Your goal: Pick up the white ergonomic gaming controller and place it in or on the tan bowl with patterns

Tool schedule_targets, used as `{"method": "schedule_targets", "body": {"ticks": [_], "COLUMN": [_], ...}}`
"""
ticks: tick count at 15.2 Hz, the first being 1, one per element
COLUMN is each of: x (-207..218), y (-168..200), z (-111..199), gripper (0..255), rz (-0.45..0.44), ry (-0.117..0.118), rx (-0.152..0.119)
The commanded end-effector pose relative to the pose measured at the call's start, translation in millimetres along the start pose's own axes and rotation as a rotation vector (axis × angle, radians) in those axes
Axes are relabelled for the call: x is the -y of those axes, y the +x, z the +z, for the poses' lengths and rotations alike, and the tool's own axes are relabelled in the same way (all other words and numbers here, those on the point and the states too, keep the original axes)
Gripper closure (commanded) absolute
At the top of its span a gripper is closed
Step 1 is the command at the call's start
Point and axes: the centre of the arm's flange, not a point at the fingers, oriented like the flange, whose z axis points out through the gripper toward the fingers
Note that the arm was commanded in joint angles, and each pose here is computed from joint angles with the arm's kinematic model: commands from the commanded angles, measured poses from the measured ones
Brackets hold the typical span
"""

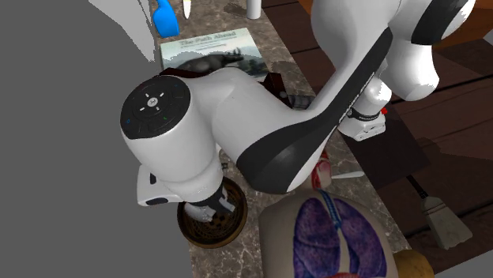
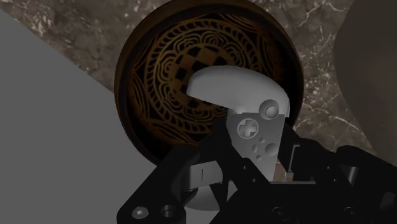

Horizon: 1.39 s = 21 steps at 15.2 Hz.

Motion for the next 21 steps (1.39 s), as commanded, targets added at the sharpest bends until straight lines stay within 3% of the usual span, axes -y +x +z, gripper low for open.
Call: {"method": "schedule_targets", "body": {"ticks": [1, 10, 18, 19, 21], "x": [-2, -4, -4, -4, -4], "y": [2, 0, 0, 0, 0], "z": [10, 57, 59, 59, 59], "gripper": [255, 255, 255, 0, 0], "rz": [0.000, 0.000, 0.000, 0.000, 0.000], "ry": [-0.001, -0.001, -0.001, -0.001, -0.001], "rx": [-0.001, -0.001, -0.001, -0.001, -0.001]}}
